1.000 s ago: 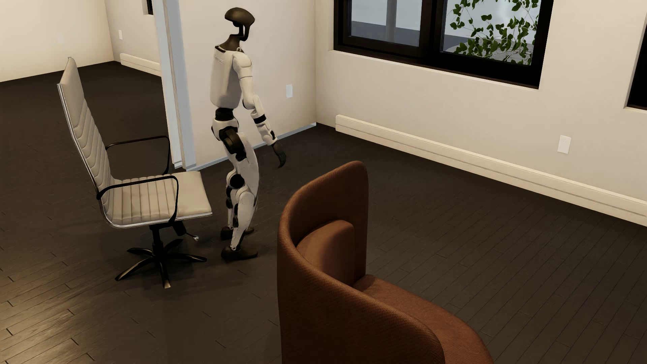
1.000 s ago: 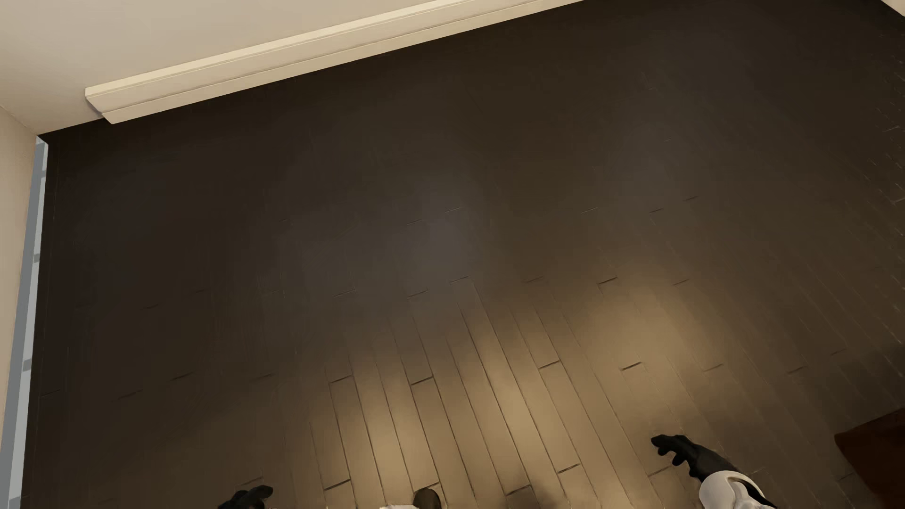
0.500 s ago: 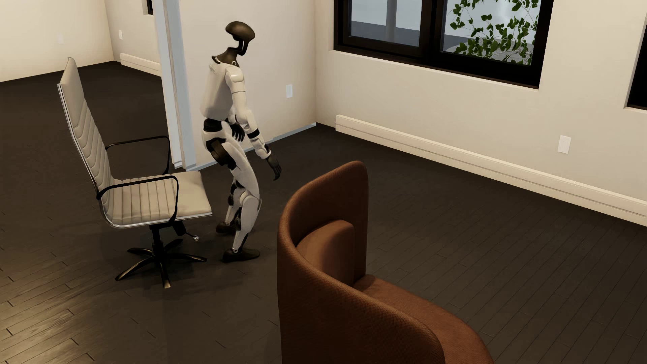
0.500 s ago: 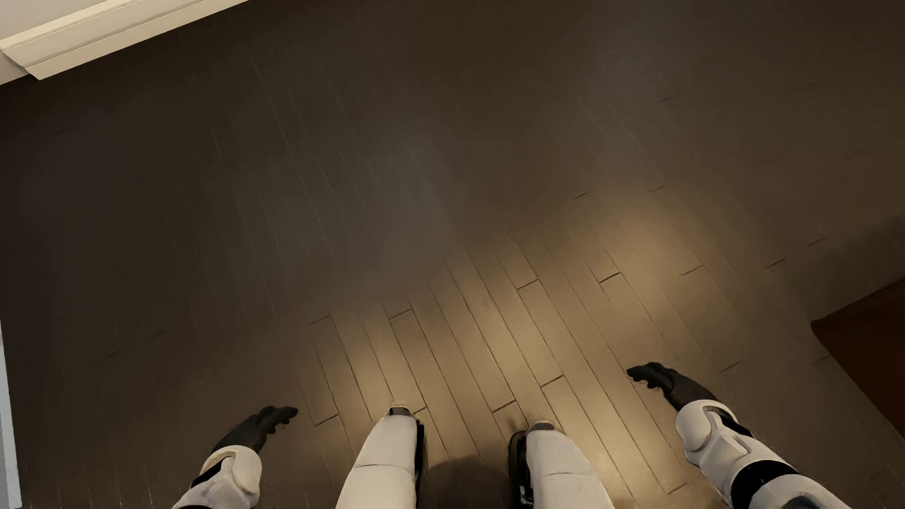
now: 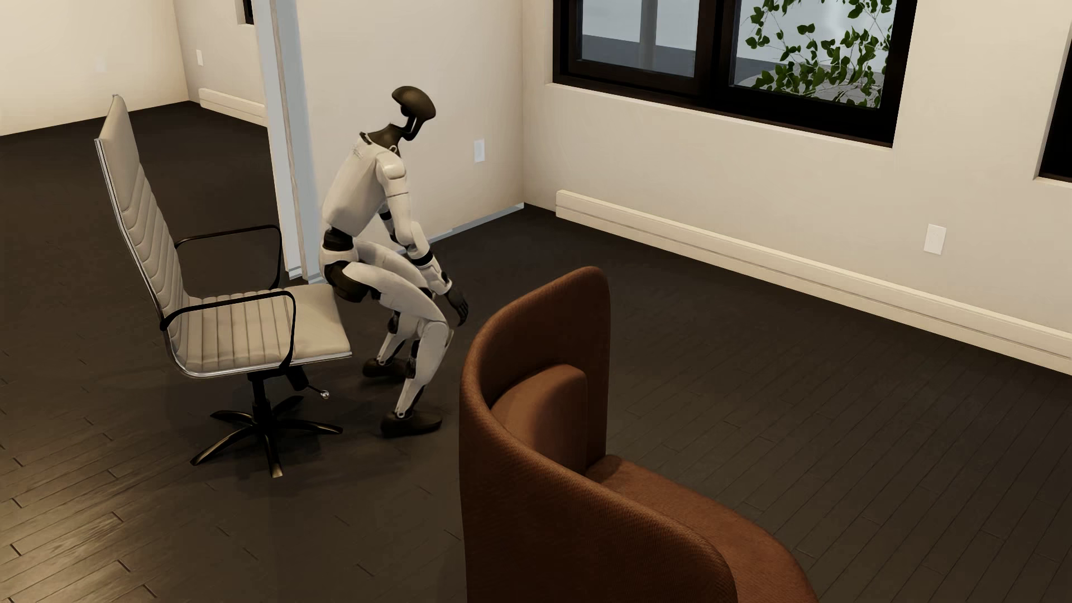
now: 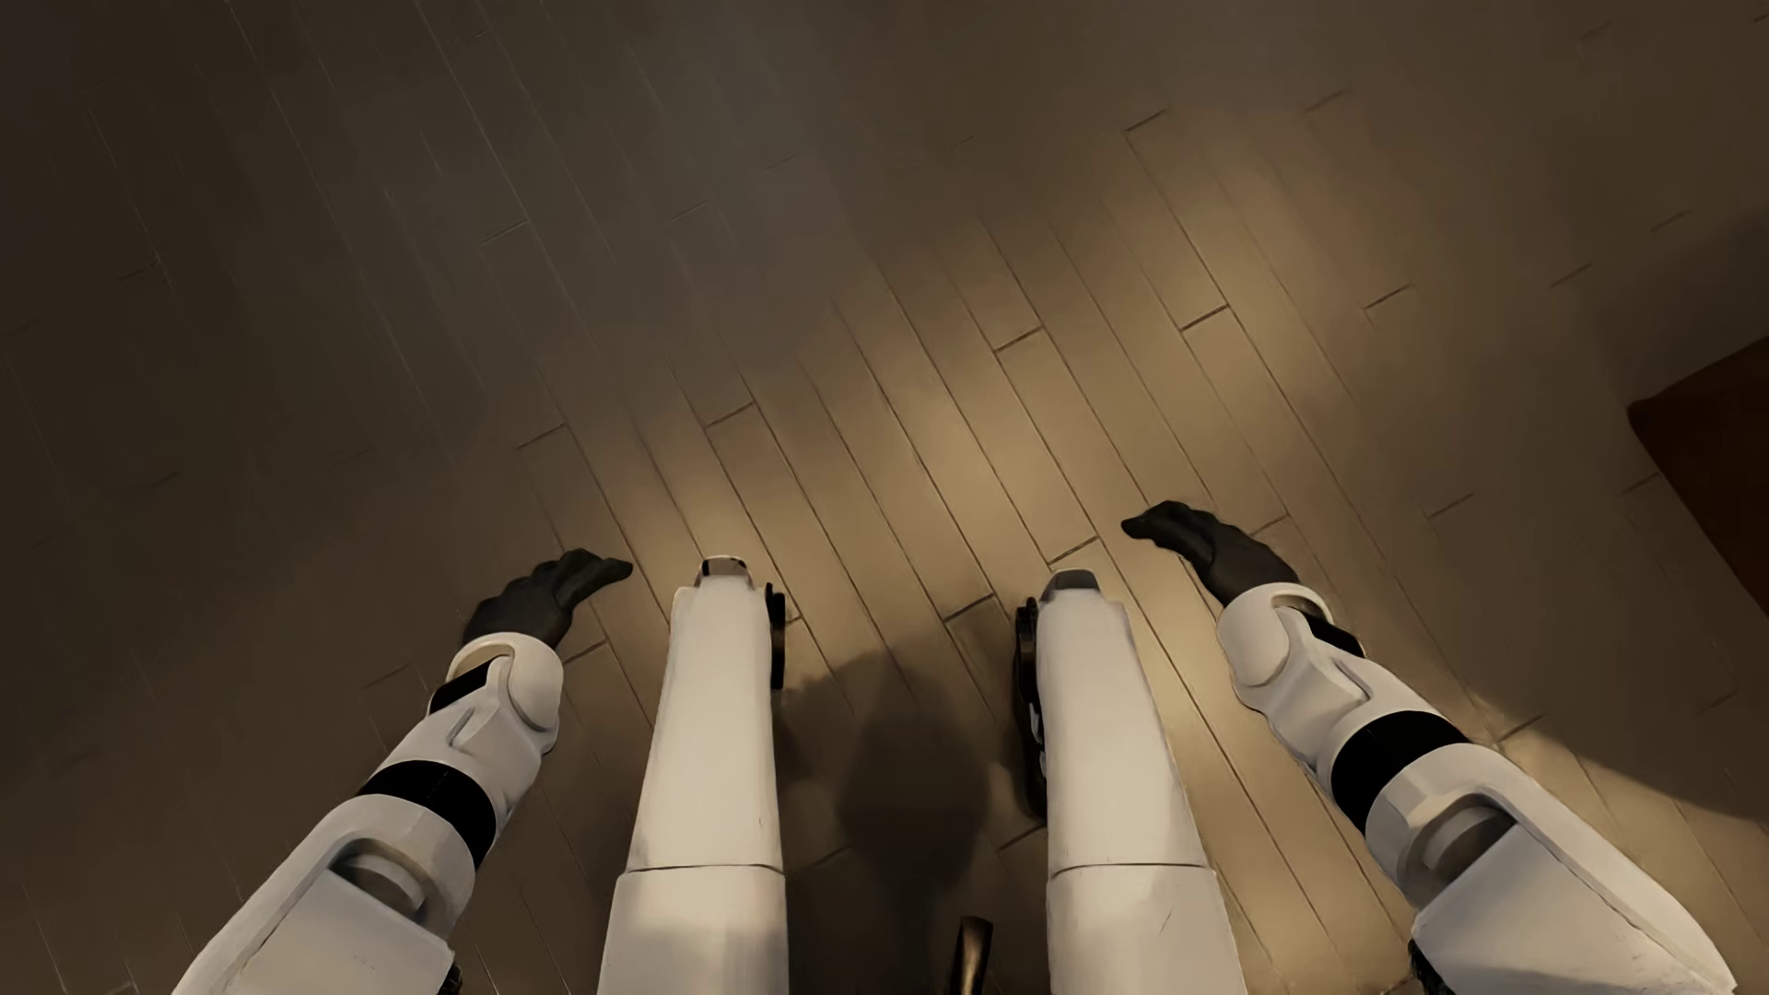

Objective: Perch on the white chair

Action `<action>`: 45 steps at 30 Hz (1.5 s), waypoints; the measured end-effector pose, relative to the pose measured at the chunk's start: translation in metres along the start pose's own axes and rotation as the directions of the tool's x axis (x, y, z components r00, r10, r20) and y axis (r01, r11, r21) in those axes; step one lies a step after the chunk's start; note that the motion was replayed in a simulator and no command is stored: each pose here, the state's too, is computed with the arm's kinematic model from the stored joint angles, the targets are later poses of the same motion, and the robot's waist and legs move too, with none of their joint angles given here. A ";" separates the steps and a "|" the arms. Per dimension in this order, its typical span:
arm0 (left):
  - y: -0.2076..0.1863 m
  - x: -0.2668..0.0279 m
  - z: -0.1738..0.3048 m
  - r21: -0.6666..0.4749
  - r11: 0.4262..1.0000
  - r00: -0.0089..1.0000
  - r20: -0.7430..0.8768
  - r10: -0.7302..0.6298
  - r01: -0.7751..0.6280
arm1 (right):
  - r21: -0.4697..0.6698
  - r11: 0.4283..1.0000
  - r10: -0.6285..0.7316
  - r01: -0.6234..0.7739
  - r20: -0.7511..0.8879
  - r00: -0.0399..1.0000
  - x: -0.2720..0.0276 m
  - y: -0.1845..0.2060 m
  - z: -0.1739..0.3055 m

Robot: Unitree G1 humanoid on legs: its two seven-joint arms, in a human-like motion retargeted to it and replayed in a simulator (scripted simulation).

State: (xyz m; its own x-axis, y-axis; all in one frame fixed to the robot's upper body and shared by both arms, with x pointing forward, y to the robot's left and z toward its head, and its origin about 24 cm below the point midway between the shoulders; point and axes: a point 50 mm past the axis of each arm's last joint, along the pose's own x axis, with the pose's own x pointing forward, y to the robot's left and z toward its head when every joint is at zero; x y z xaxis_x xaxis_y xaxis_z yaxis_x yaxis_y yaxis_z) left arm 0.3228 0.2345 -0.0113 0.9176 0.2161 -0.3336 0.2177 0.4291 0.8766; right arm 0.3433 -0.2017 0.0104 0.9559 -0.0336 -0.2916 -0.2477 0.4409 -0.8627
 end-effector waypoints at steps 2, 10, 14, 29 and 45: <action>0.009 0.004 0.010 0.010 1.000 0.999 0.027 0.024 -0.024 | -0.013 1.000 -0.018 0.019 0.037 0.999 0.004 -0.007 0.011; 0.049 0.017 0.055 0.023 0.993 0.986 0.122 0.115 -0.119 | -0.055 0.993 -0.090 0.100 0.159 0.983 0.015 -0.039 0.054; 0.044 0.017 0.059 0.022 0.994 0.986 0.132 0.101 -0.104 | -0.051 0.994 -0.083 0.094 0.184 0.979 0.014 -0.033 0.060; -0.021 -0.001 0.033 -0.019 0.984 0.983 0.055 -0.174 0.175 | -0.003 0.988 0.153 -0.154 -0.079 0.985 -0.012 0.044 -0.008; -0.051 -0.016 -0.033 -0.122 0.958 0.926 -0.250 -0.284 0.260 | 0.159 0.971 0.223 -0.179 -0.334 0.916 -0.031 0.062 -0.062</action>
State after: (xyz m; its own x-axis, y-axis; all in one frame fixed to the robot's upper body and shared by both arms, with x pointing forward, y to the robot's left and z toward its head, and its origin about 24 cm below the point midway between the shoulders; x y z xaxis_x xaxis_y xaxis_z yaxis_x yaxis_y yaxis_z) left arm 0.2861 0.2379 -0.0615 0.7047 0.2975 -0.6441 0.4070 0.5740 0.7105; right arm 0.2884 -0.2291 -0.0599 0.7674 -0.2320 -0.5978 -0.3864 0.5767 -0.7198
